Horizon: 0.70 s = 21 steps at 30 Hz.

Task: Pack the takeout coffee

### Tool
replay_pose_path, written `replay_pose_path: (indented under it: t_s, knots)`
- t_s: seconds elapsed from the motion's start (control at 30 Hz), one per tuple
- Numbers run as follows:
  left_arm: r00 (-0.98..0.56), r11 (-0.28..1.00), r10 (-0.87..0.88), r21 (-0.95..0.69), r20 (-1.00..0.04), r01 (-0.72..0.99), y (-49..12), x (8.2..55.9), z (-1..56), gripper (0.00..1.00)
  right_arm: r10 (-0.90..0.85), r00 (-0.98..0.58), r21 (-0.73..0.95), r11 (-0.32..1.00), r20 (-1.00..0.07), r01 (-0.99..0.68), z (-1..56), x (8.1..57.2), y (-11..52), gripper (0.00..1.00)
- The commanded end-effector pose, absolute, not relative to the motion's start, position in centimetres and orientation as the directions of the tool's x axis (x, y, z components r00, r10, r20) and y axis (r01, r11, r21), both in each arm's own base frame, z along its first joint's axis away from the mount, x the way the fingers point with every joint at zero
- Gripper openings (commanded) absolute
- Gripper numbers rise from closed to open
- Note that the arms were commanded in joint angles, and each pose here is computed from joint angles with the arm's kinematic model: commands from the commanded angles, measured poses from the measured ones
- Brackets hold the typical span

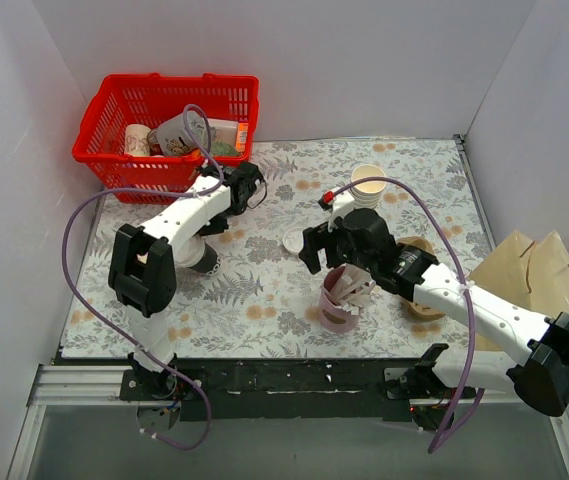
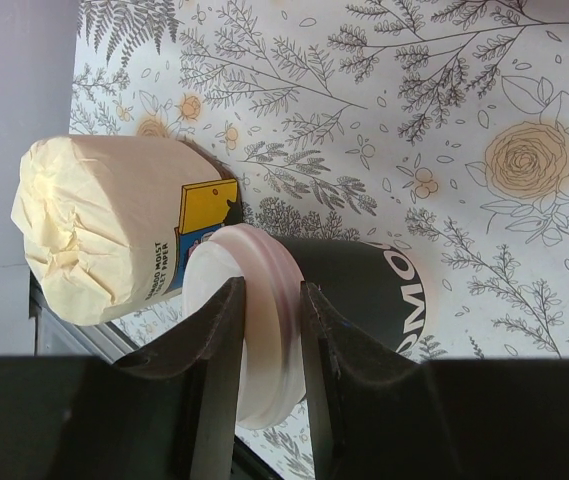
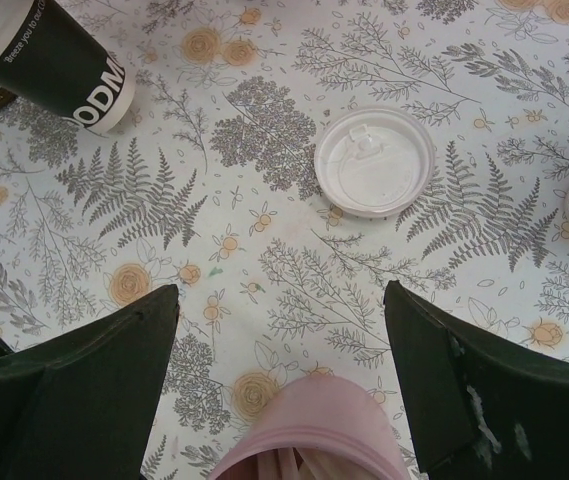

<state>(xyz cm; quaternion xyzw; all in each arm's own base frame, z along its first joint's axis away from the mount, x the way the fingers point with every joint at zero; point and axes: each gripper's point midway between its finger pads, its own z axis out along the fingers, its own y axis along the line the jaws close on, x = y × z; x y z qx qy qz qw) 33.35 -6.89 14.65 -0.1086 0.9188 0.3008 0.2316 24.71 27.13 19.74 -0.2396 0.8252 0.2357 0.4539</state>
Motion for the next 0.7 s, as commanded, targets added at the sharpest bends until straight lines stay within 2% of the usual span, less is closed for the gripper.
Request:
replay_pose_path:
  t_s: [0.0,0.17,0.4,0.67]
  knots:
    - [-0.847,0.77,-0.043,0.522,-0.53,-0.367,-6.4,33.9,16.1,0.08,-0.123,-0.44,0.188,0.78,-0.89,-0.598,21.3,25.2,26.8,0.91]
    - [-0.854,0.773,-0.041,0.525,-0.519,-0.356,-7.0,33.9,15.5,0.09,-0.116,-0.442,0.198,0.775,-0.889,-0.601,21.1,25.2,26.8,0.91]
    - [-0.861,0.778,-0.016,0.534,-0.509,-0.331,-7.9,33.7,15.0,0.32,-0.11,-0.455,0.205,0.782,-0.884,-0.588,20.6,25.3,26.4,0.9]
    - [-0.864,0.792,0.005,0.53,-0.503,-0.304,-9.1,33.8,14.8,0.41,-0.089,-0.448,0.208,0.794,-0.89,-0.571,20.9,25.4,25.6,0.9]
